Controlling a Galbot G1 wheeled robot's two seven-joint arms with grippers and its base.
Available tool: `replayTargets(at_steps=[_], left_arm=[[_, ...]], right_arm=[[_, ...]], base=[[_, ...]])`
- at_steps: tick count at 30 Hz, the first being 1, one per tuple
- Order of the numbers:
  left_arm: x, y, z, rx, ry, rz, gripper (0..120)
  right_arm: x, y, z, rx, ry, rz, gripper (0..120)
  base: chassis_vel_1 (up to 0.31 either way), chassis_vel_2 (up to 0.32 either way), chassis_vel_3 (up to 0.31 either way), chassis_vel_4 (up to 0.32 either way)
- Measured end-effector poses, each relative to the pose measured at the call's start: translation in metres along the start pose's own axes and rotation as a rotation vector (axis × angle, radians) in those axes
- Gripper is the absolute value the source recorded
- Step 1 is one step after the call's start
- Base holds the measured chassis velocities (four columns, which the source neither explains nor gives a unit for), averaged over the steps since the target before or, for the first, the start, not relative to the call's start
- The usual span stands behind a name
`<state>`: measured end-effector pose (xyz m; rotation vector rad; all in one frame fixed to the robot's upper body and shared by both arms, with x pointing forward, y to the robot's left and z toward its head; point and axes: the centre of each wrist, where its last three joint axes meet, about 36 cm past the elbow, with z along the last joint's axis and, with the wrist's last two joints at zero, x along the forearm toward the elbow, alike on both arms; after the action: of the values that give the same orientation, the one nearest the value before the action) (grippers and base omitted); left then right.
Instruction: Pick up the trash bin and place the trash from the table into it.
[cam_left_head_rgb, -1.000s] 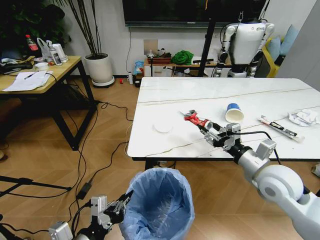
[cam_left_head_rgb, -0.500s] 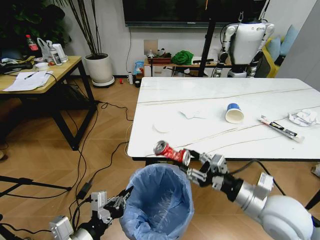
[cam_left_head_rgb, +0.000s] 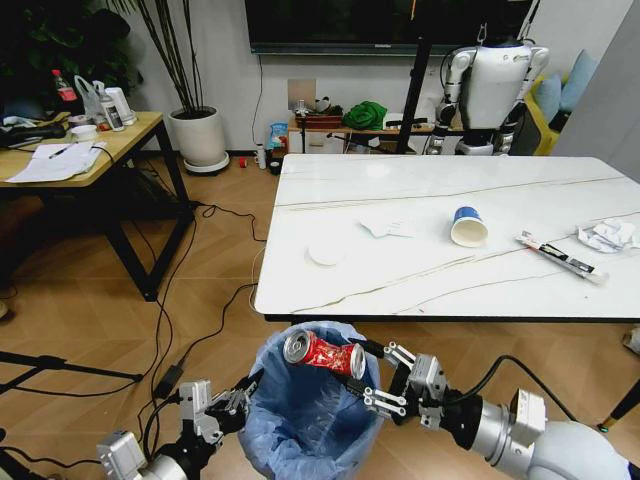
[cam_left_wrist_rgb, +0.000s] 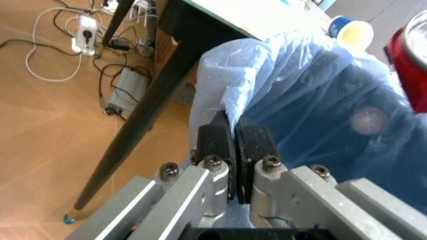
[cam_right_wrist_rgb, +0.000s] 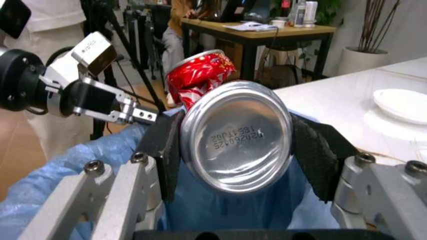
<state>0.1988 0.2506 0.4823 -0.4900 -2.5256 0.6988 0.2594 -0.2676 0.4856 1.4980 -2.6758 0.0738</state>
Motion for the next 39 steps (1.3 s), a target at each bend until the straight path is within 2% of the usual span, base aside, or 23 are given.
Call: replayTargets(at_steps=[3,5,7,9,11,13,20,22,25,29,39], left_arm=[[0.0,-0.001,0.001,0.004,0.003,0.0,0],[0.0,-0.001,0.001,0.007,0.006,0.001,0],[0.0,-0.001,0.001,0.007,0.007,0.001,0],[0.0,-0.001,0.001,0.007,0.008,0.002,0],[0.0,-0.001,0.001,0.005,0.009,0.002,0],[0.0,-0.001,0.002,0.003,0.013,0.001,0],[0.002,0.0,0.003,-0.003,0.025,-0.003,0],[0.003,0.0,0.003,-0.006,0.026,-0.005,0],[0.004,0.0,0.002,-0.008,0.025,-0.005,0],[0.008,-0.001,0.0,-0.02,0.026,0.003,0],[0.007,0.003,0.0,-0.047,0.061,0.018,0]], right_arm=[[0.0,0.001,0.002,-0.002,0.002,0.004,59],[0.001,0.002,0.004,-0.008,0.005,0.01,71],[0.001,0.003,0.005,-0.01,0.005,0.012,72],[0.002,0.004,0.006,-0.016,0.005,0.019,84],[0.002,0.005,0.007,-0.017,0.004,0.022,88],[0.002,0.003,0.004,-0.024,-0.009,0.044,98],[-0.007,-0.023,-0.02,-0.048,-0.084,0.146,100],[-0.014,-0.042,-0.03,-0.066,-0.104,0.204,100],[-0.018,-0.053,-0.032,-0.083,-0.107,0.222,100],[-0.042,-0.086,-0.033,-0.109,-0.127,0.221,100],[-0.048,-0.117,-0.029,-0.096,-0.093,0.284,100]], base=[[0.0,0.0,0.0,0.0],[0.0,0.0,0.0,0.0],[0.0,0.0,0.0,0.0],[0.0,0.0,0.0,0.0],[0.0,0.0,0.0,0.0],[0.0,0.0,0.0,0.0],[0.0,0.0,0.0,0.0],[0.0,0.0,0.0,0.0],[0.0,0.0,0.0,0.0],[0.0,0.0,0.0,0.0],[0.0,0.0,0.0,0.0]])
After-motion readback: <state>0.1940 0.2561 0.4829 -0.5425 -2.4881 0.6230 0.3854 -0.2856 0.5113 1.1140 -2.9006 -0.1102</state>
